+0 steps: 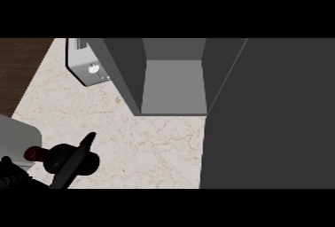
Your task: Pick up the wine, place it into the cabinet and close the cabinet
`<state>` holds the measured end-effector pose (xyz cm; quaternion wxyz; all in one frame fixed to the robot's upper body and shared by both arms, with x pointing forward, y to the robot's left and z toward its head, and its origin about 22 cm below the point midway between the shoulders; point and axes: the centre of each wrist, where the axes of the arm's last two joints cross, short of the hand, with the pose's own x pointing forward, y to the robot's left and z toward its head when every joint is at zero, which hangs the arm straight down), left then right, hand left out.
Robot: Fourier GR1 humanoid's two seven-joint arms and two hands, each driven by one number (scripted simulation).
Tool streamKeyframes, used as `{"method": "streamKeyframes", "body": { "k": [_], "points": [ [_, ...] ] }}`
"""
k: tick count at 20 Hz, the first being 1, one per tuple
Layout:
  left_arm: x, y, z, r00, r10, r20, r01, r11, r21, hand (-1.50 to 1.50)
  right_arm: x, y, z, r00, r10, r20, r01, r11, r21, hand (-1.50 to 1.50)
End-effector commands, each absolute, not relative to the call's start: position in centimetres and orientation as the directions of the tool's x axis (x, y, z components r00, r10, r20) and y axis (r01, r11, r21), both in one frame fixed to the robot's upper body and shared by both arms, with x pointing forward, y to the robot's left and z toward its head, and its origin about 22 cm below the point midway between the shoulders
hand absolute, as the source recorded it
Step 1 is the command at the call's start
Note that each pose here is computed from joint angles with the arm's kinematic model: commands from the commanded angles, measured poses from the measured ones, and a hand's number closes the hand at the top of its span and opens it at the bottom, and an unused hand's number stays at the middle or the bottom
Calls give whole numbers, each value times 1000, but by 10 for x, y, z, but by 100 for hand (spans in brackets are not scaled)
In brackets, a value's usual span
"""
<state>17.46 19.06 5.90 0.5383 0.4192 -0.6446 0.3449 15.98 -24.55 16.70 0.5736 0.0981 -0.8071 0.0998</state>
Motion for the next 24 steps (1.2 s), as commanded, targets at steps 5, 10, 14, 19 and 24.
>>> {"method": "streamKeyframes", "body": {
  "k": [5,10,14,19,24],
  "points": [
    [139,192,38,-33,-111,993,-935,354,8,-150,150,-241,172,-333,-52,941,-287,957,-49,-150],
    [165,197,23,-21,-108,994,-933,360,19,-150,157,-243,163,-324,-67,944,-282,959,-28,-150],
    [157,195,18,5,-104,995,-927,373,44,-150,151,-230,168,-334,-67,940,-298,954,-38,-150],
    [157,197,16,20,-81,997,-924,380,49,-150,148,-229,165,-351,-57,935,-279,959,-46,-150],
    [182,194,8,21,-46,999,-921,387,37,-150,156,-238,167,-342,-52,938,-268,962,-44,-150]
  ]
}}
